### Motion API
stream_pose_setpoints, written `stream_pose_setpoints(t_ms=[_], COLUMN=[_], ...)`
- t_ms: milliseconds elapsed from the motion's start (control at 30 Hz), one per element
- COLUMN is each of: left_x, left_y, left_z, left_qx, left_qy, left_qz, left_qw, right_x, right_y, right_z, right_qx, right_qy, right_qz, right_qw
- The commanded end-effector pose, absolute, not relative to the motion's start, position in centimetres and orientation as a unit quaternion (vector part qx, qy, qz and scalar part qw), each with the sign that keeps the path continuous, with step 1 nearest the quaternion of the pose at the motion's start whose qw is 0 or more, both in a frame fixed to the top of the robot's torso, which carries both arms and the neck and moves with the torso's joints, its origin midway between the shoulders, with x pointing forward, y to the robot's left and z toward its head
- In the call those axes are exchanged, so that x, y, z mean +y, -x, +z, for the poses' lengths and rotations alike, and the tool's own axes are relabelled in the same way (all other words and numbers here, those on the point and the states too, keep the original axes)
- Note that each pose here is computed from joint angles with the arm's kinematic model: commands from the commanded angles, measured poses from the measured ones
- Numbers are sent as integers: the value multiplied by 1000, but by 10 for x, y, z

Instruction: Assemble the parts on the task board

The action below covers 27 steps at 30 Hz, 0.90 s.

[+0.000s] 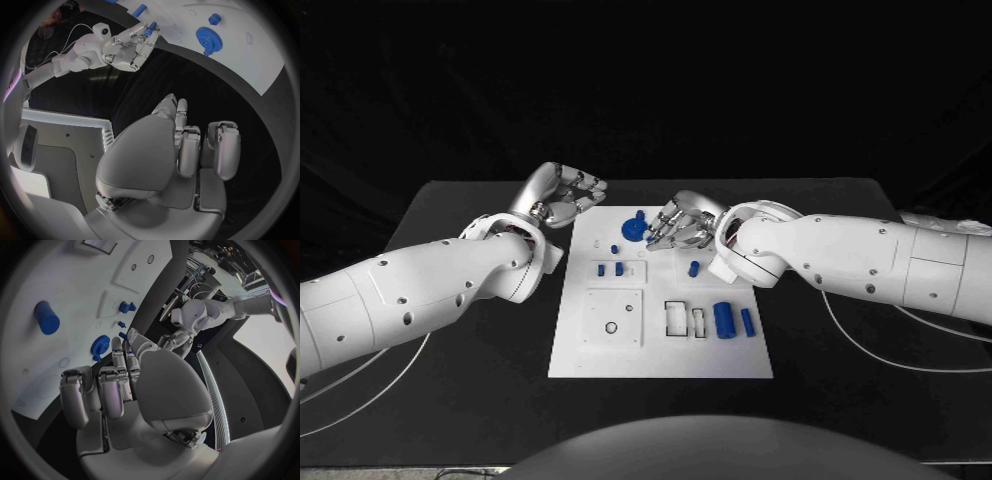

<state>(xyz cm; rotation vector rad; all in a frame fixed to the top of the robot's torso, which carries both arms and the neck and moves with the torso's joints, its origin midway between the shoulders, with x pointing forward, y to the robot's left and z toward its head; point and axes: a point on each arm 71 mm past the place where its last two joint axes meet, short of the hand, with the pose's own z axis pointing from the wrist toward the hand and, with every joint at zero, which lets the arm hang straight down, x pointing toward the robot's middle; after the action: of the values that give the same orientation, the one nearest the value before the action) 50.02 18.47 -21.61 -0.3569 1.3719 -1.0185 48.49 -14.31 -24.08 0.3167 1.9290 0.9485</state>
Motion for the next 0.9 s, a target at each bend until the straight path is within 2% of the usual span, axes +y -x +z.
stream_pose_setpoints(t_ms=[33, 233, 500, 667, 900], left_x=[182, 183, 183, 183, 183], left_y=[-500, -500, -501, -502, -502], left_z=[-215, -216, -216, -216, -216], left_qx=[605, 605, 605, 606, 605], left_qy=[151, 152, 150, 149, 144], left_qz=[-452, -451, -451, -450, -450], left_qw=[638, 638, 638, 639, 641], right_x=[-143, -144, -140, -133, -126], right_y=[-479, -469, -456, -451, -449], right_z=[-246, -254, -262, -263, -261], right_qx=[790, 790, 791, 793, 788], right_qy=[-199, -264, -299, -305, -296], right_qz=[418, 431, 431, 430, 435], right_qw=[402, 348, 314, 306, 319])
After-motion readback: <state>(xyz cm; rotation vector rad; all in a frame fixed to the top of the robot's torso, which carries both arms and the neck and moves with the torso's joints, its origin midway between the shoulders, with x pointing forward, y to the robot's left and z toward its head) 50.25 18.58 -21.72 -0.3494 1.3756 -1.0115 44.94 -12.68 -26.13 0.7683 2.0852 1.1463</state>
